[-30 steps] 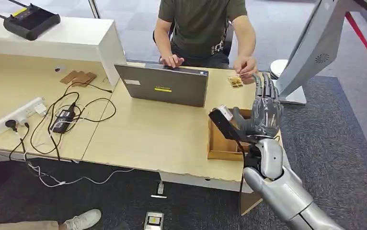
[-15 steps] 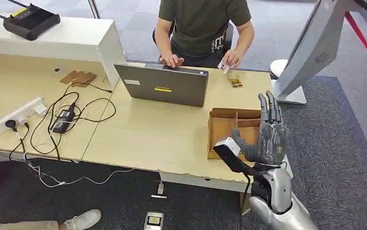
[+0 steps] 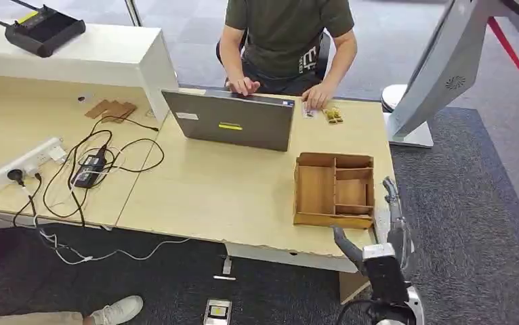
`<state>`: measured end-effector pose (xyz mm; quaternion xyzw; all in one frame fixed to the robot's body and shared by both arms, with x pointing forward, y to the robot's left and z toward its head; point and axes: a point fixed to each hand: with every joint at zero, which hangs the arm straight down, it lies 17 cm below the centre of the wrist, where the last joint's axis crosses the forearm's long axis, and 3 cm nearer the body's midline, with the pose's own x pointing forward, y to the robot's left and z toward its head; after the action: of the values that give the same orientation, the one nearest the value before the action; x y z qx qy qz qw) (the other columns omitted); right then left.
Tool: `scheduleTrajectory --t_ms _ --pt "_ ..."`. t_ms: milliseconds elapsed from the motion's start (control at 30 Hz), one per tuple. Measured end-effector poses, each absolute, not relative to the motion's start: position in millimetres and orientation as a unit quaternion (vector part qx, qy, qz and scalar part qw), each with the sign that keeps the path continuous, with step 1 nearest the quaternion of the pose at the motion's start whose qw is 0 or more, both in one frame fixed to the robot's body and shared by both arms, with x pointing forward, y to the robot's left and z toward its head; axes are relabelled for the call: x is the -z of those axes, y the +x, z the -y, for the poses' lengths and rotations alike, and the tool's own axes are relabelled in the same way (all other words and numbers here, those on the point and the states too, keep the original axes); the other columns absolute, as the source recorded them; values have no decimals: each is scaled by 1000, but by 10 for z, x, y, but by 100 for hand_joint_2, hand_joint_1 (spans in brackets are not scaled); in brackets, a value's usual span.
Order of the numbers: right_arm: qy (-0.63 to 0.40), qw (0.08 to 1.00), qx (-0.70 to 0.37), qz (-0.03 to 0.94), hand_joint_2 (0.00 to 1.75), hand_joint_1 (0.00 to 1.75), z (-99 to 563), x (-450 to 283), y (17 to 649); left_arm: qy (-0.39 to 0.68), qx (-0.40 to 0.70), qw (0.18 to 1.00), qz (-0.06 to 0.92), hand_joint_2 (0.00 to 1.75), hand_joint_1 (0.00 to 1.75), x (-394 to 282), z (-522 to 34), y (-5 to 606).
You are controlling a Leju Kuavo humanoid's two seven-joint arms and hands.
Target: Pass the card to the sensor for recognition and then transmit it.
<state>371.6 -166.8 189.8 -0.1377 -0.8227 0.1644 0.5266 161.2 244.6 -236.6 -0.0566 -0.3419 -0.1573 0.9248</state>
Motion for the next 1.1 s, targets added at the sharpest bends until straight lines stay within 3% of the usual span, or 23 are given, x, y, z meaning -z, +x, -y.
scheduleTrajectory --t_ms 67,233,400,700,1100 --pt "-155 506 -174 830 175 0 1674 -1951 3645 -55 153 926 342 175 0 2369 -2473 1598" --pt "-359 426 -279 782 175 0 1747 -1972 3581 -49 150 925 345 175 0 2369 -2495 1598" --pt "-489 393 -351 696 175 0 1845 -1823 3708 -45 146 925 348 175 0 2363 -2497 1625" --pt "-511 380 -446 628 175 0 1816 -1425 3897 -44 143 924 352 175 0 2352 -2487 1667" --pt "-532 392 -495 564 175 0 2075 -1201 4244 -44 143 924 353 175 0 2340 -2475 1722"
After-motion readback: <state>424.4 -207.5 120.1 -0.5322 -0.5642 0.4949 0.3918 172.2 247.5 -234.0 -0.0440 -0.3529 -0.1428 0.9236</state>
